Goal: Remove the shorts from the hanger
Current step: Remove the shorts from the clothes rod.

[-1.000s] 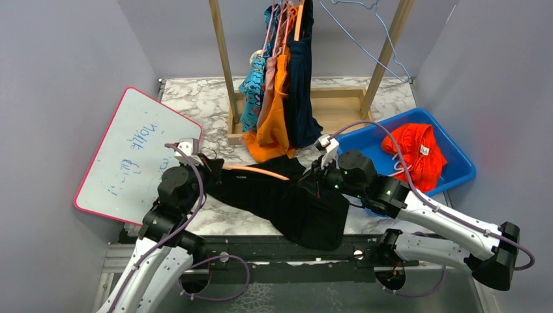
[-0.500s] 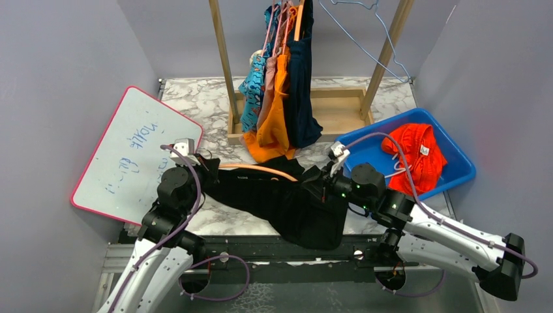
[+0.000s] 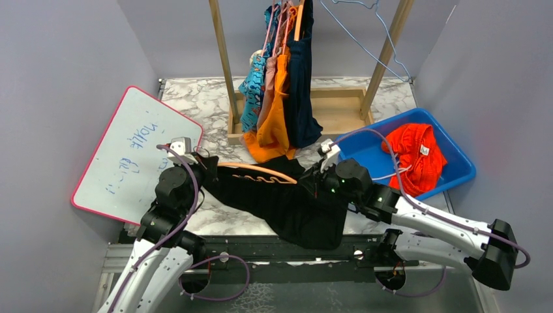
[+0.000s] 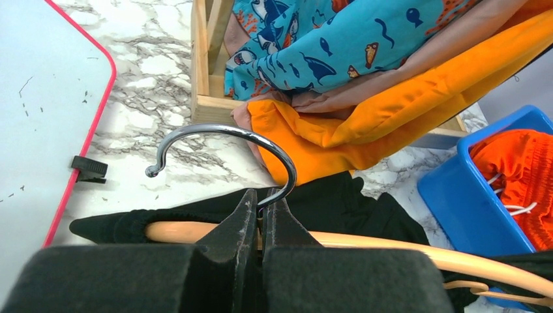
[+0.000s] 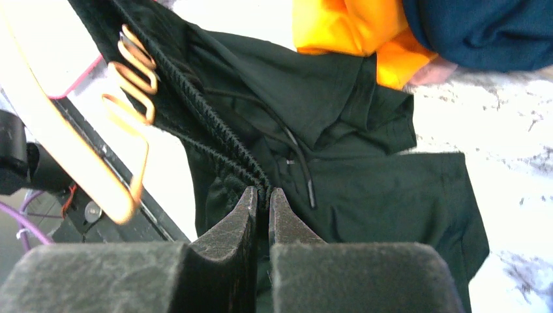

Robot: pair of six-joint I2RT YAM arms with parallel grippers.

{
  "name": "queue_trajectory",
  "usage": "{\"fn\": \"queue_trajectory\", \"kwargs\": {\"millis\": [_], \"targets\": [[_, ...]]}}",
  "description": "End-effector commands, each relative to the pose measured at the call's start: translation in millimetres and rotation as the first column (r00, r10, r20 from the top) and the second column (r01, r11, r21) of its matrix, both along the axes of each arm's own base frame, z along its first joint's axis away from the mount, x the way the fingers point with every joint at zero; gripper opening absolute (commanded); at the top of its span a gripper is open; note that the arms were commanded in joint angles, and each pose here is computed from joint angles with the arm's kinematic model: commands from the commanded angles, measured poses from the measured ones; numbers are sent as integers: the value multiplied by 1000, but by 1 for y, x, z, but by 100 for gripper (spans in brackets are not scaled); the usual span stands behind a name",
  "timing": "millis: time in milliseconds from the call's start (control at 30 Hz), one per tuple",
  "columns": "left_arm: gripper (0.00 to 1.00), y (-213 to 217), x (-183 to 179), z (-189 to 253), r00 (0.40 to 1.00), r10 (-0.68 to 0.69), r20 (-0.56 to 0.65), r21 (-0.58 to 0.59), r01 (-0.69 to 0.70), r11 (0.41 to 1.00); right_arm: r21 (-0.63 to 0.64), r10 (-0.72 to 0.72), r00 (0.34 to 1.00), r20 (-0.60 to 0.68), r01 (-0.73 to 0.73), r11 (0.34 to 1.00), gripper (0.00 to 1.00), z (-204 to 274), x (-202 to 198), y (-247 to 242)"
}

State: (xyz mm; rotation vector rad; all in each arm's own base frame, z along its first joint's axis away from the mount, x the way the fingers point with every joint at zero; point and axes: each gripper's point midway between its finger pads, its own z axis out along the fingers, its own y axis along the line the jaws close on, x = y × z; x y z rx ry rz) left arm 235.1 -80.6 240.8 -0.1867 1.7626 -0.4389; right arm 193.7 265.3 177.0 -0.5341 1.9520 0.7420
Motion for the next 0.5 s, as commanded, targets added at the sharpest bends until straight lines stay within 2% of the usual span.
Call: {"fn": "queue_trajectory", "kwargs": {"millis": [0,200,467], "targets": [[0,16,5,25,992,43,116,77,-52,996,-53,-81,994,76,85,995,1,24,31,3],[0,3,3,28,990,-40,136,89,28,996,-59,-11,994,107,18,998,2,45,43,32],[0,-14,6,17,987,-133,91,119,122,985,-143,-3,1000,2,3,990,9,2,34,28]]}}
